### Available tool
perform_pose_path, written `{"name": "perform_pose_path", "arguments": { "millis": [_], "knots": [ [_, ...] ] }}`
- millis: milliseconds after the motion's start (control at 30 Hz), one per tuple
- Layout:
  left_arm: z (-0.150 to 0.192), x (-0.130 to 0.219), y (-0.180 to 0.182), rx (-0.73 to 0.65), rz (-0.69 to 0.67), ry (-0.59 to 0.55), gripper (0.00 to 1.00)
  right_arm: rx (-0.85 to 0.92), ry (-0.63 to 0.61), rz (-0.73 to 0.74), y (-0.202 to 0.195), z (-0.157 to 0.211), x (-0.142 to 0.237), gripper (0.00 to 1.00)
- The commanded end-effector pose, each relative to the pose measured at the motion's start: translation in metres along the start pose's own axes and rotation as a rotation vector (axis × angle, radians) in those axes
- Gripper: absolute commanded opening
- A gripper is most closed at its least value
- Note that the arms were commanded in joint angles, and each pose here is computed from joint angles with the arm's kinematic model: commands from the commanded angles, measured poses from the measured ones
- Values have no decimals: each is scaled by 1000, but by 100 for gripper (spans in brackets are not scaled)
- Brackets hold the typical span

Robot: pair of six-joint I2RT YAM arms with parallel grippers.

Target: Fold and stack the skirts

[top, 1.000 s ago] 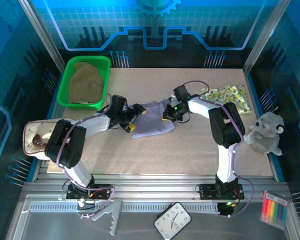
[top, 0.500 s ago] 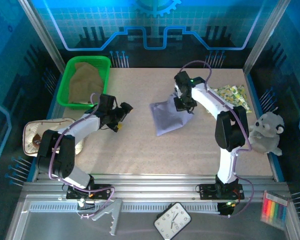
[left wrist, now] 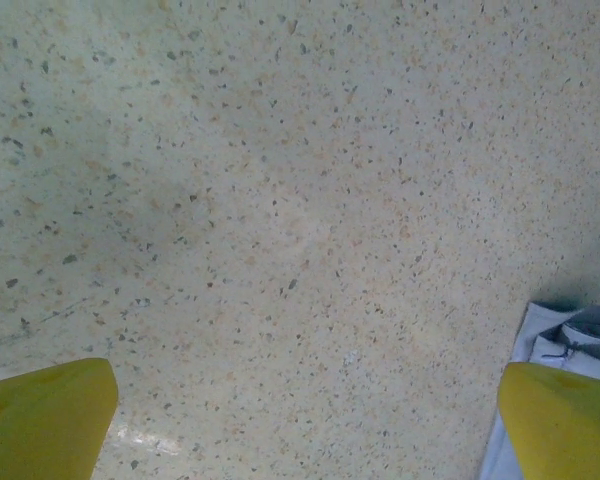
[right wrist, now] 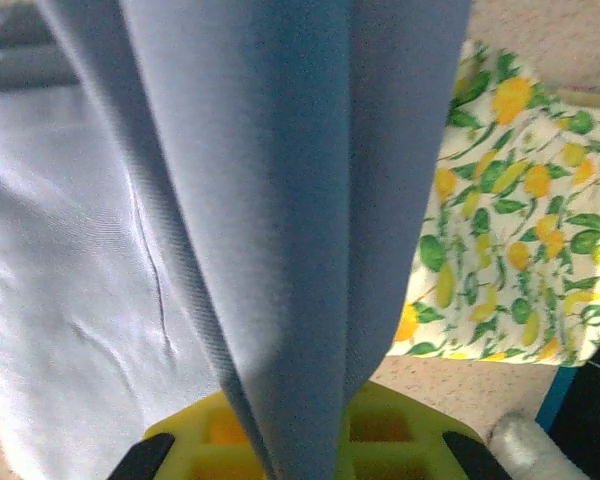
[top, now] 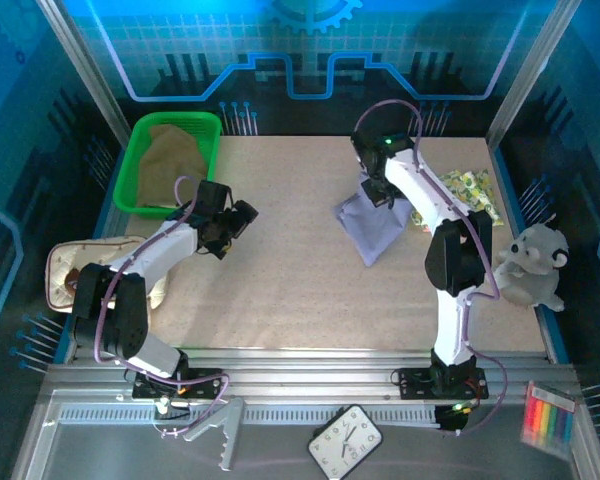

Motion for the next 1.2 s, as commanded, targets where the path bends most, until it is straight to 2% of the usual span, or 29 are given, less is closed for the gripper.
{"name": "perform_pose_path", "arguments": {
  "millis": [0,300,500,933,1167],
  "knots": [
    [-4,14,-8,-43,10,-43,99,-22,-7,37,-27,-3,13,0],
    [-6,13,-9,-37,-4,-45,99,-83,-41,-11,-62,-6,22,0],
    [-6,9,-10,-33,-38,-22,99,-115,-77,-58,-72,-11,30,0],
    [-5,-4,-24,-39,4,79,99,-202,-160,-106,-102,-8,65,0],
    [-4,-9,-21,-29,-27,103,99,-233,-124,-140,-137,11,50,0]
  ]
}}
Point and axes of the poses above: each hand's point on the last joint's axis, 136 mm out from that joint toward the fingers, its own x axis back along the fingers, its own y axis along the line the jaws close on, z = x × y, the point moved 9 cm from there along x, back along the fingers
